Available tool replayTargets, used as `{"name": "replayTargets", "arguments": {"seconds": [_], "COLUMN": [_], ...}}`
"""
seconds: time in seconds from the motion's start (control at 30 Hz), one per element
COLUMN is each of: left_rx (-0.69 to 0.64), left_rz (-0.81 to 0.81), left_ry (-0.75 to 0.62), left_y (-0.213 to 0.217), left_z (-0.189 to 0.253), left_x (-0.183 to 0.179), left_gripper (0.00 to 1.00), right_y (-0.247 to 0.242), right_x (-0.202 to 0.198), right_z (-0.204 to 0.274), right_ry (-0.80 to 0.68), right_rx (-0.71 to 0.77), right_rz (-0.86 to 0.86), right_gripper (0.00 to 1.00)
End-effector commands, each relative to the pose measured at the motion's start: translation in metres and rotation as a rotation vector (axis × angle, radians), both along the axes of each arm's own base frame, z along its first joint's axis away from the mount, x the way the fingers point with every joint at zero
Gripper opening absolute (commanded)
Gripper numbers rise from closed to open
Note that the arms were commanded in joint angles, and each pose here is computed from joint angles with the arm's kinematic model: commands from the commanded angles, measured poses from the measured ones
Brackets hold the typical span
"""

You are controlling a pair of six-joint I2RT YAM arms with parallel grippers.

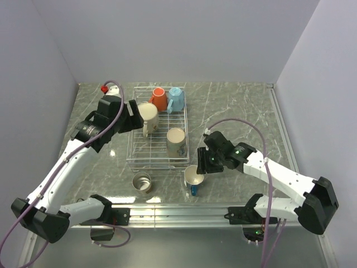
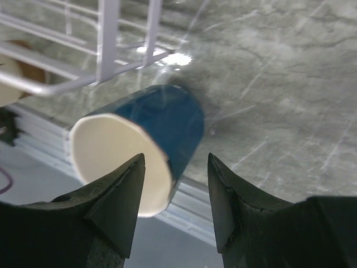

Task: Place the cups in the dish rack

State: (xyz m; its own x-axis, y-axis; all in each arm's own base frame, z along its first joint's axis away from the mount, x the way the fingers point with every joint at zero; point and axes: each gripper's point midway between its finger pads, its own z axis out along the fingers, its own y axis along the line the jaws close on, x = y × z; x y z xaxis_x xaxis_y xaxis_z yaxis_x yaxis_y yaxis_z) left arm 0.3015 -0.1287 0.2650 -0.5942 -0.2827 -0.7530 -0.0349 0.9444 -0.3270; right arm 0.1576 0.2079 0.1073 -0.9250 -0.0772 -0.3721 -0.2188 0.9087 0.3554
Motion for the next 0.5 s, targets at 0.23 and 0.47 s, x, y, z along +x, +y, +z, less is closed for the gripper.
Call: {"name": "replayTargets", "arguments": {"seconds": [0.23, 0.47], "left_rx": [-0.005, 0.008], "left_rz": [0.065, 0.095], "left_ry": [-0.003, -0.017], "left_y": [0.024, 0.035], "left_z": [0.005, 0.009], "left_x": [-0.033, -0.042], "left_gripper": [0.83, 0.83], "right_y": [0.013, 0.016], "right_x": [0.041, 0.040], "right_z": [0.013, -0.002], "right_ry": [-0.122, -0.087], "right_rx": [-0.074, -0.101], "right_rz": [0.039, 0.069], "right_gripper": [0.55, 0.52]}}
